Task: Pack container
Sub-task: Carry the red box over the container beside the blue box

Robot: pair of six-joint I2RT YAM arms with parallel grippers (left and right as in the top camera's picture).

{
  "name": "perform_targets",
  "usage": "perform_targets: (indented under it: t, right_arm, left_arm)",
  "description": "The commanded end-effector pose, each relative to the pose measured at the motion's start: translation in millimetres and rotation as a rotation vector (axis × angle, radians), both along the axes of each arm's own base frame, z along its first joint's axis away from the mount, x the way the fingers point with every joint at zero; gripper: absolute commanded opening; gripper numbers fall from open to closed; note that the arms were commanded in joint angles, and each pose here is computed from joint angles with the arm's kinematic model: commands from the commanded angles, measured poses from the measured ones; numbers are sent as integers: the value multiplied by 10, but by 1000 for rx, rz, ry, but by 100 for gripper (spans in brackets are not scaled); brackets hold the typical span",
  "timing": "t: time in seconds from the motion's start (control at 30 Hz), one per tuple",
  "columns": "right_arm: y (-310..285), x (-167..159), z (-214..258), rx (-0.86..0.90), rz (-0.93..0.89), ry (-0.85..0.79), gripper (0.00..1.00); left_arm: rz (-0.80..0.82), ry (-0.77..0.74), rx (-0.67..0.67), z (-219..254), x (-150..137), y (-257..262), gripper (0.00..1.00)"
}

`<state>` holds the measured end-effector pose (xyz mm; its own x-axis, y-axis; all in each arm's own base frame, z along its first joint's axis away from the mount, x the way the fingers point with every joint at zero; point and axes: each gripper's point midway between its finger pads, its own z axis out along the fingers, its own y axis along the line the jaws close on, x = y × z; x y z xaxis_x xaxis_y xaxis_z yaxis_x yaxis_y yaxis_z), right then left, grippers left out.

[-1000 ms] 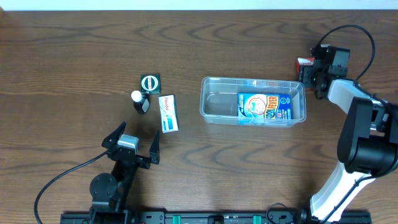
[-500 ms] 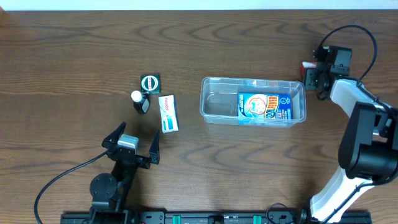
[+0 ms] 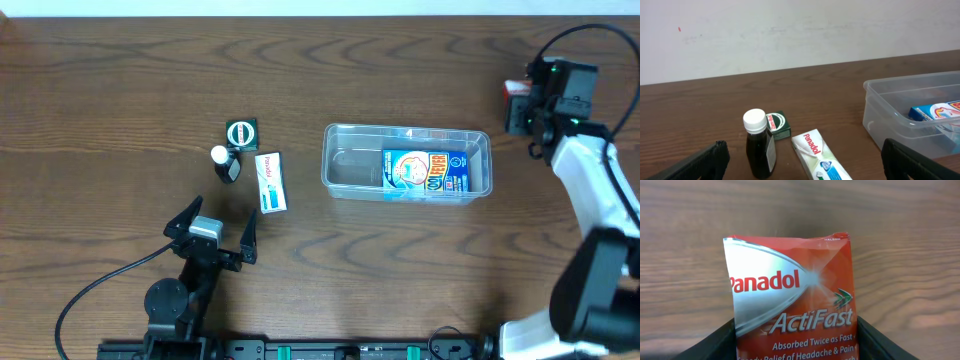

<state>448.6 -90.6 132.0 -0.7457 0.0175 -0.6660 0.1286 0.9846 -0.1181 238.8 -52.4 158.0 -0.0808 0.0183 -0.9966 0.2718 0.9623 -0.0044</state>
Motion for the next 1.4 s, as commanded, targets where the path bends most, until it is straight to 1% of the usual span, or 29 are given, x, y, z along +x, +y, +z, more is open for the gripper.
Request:
perform_targets:
  t: [0.0, 0.1, 0.27, 0.43, 0.57, 0.67, 0.83, 0.97, 1.07, 1.23, 1.37]
  right_arm:
    - [87, -84, 415, 25, -31, -85, 60]
    - [268, -236, 660, 115, -52, -121, 61]
    - [749, -515, 914, 303, -7, -125, 54]
    - [1234, -727, 925, 396, 53, -62, 51]
    - [1645, -842, 842, 442, 103, 3, 53]
    - [1941, -909, 822, 445, 176, 27, 54]
    - [2332, -1029, 730, 463, 225, 78, 54]
    - [2596, -1104, 554, 416, 274, 129, 54]
    - [2715, -1106, 362, 372, 246, 161, 55]
    - [2980, -1084, 62, 351, 269, 209, 56]
    - [3041, -1089, -176, 339, 222, 254, 55]
  left_arm:
    - [-10, 44, 8, -148, -11, -10, 98]
    - [-10, 44, 8, -147, -11, -10, 98]
    - [-10, 44, 8, -147, -11, -10, 98]
    - [-10, 44, 8, -148, -11, -10, 98]
    - [-10, 44, 8, -148, -11, -10, 98]
    - [-10, 44, 8, -148, -11, -10, 98]
    - [-10, 44, 8, -147, -11, -10, 98]
    - [-10, 44, 8, -148, -11, -10, 98]
    - [-10, 44, 8, -147, -11, -10, 98]
    - [-10, 44, 8, -147, -11, -10, 98]
    - [-10, 44, 8, -148, -11, -10, 98]
